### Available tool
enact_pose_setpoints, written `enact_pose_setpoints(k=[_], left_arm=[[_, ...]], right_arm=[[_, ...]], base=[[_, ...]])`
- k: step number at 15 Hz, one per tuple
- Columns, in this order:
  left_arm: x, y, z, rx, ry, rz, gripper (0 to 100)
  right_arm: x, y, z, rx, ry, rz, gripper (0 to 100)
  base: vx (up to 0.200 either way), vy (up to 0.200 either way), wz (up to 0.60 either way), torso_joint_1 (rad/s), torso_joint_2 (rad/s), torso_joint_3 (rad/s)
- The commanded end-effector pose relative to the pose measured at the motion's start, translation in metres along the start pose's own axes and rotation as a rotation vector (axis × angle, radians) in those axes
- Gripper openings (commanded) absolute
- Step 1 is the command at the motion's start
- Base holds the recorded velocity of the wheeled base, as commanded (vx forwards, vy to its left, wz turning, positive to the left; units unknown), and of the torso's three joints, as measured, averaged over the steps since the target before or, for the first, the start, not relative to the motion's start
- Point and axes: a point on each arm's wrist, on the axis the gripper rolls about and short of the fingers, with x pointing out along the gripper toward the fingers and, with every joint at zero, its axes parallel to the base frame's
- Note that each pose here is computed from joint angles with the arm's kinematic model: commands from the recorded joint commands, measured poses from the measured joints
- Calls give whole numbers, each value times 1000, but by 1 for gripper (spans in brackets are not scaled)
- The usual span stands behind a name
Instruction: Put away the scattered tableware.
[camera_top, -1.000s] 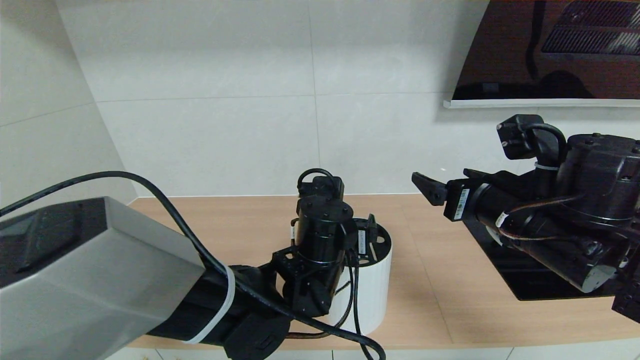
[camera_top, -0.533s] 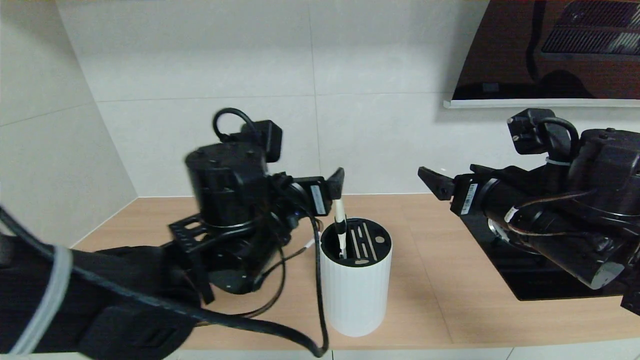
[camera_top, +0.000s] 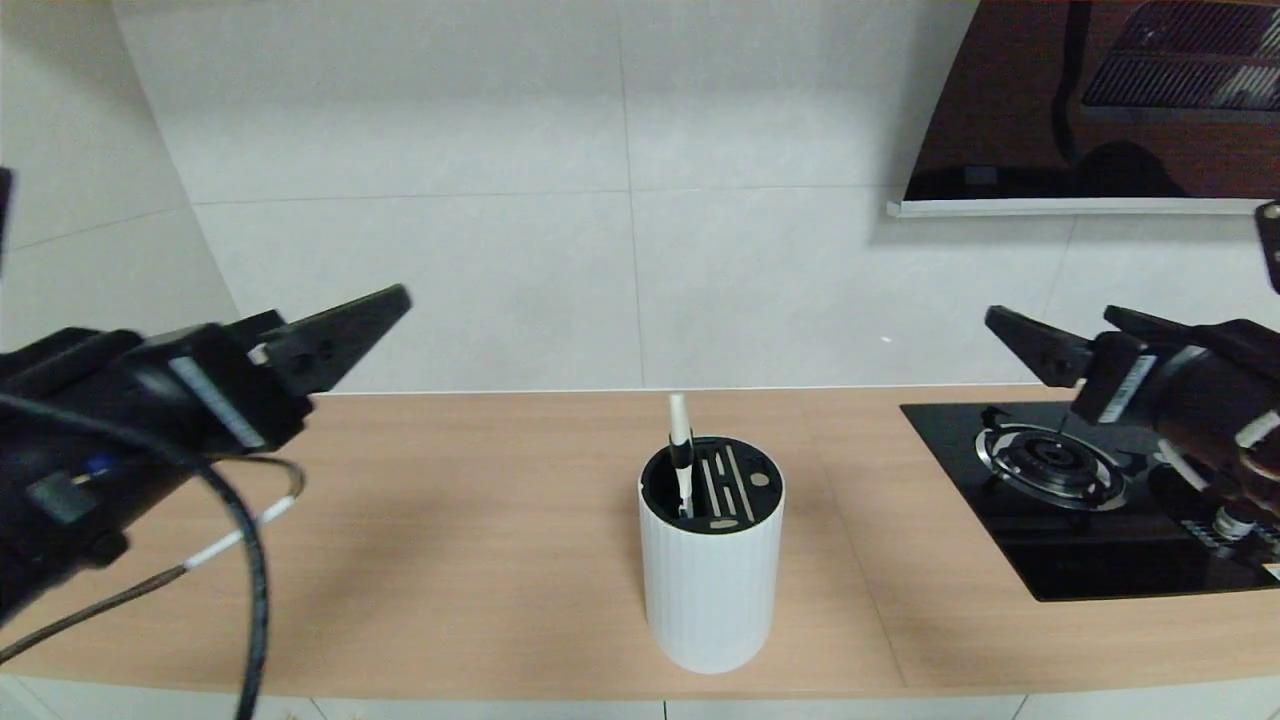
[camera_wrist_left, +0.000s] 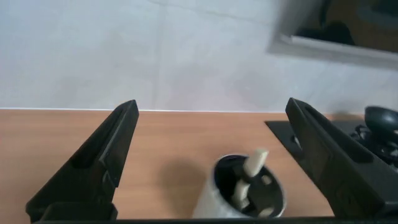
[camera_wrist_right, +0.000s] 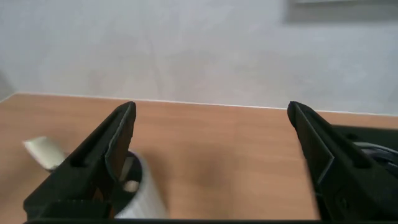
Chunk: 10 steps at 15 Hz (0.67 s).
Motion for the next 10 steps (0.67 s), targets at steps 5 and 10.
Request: enact_pose_setpoints(k=[5, 10], left_arm=[[-177, 51, -23, 20, -103, -31, 100], [-216, 51, -51, 47, -146, 12, 100]], right_arm=[[-176, -59, 7, -12, -158, -113, 100], [-243, -65, -25, -39, -173, -176, 100]], base=[[0, 0, 0, 0, 0, 0], [0, 0, 0, 0, 0, 0]])
